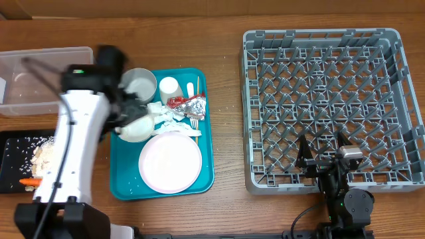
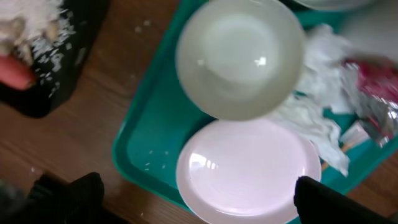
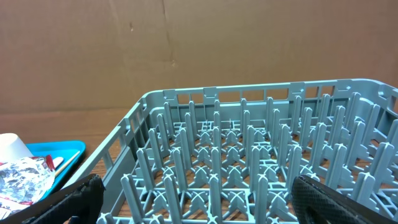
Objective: Sort waste into correct bins and load items into the dishwasher rack
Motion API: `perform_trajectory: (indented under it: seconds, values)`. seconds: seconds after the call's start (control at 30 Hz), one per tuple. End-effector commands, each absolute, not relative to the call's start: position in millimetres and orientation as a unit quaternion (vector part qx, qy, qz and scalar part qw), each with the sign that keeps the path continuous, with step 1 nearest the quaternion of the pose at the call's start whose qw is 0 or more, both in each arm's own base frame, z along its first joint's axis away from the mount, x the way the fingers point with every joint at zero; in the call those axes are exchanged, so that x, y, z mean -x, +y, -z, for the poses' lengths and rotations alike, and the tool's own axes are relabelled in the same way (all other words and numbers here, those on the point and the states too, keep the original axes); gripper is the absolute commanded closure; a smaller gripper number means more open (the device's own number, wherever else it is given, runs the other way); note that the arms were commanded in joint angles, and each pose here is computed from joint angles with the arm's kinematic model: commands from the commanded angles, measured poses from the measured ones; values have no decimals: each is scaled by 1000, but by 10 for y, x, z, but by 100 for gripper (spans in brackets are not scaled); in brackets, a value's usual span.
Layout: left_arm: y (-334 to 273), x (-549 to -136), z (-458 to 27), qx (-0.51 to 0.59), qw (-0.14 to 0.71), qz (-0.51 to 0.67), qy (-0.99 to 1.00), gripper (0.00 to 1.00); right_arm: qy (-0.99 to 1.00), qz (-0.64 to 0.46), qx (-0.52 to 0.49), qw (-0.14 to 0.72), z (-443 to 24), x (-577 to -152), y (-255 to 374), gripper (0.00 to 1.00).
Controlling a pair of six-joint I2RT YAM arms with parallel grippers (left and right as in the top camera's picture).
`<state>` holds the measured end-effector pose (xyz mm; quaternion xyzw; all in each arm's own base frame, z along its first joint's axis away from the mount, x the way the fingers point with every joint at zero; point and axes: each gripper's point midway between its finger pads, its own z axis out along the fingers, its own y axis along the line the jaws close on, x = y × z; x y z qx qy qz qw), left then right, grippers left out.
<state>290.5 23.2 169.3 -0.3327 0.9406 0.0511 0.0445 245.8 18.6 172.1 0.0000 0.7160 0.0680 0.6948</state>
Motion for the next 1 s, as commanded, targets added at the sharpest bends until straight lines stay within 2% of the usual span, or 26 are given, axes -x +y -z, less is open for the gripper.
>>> perform_trajectory:
  seconds: [0.0,0.23,0.47,0.63,0.97]
  values:
    - [591,-2795,-1671,409,29,-59,910,0,714,-64,-4,697,-1705,-2459,160,0]
    - [1157,-2688,-1673,494,37,-59,867,0,714,-64,-4,697,-1705,-2459,160,0]
    - [1610,-2824,-1712,555,100,-51,824,0,714,-64,-4,697,-1705,-2459,160,0]
    - [1638,-2827,-1713,574,104,-49,810,0,694,-60,-7,717,-1842,-2459,142,0]
    - [1786,-2747,-1743,575,111,-98,804,0,710,-60,-8,702,-1735,-2462,142,0]
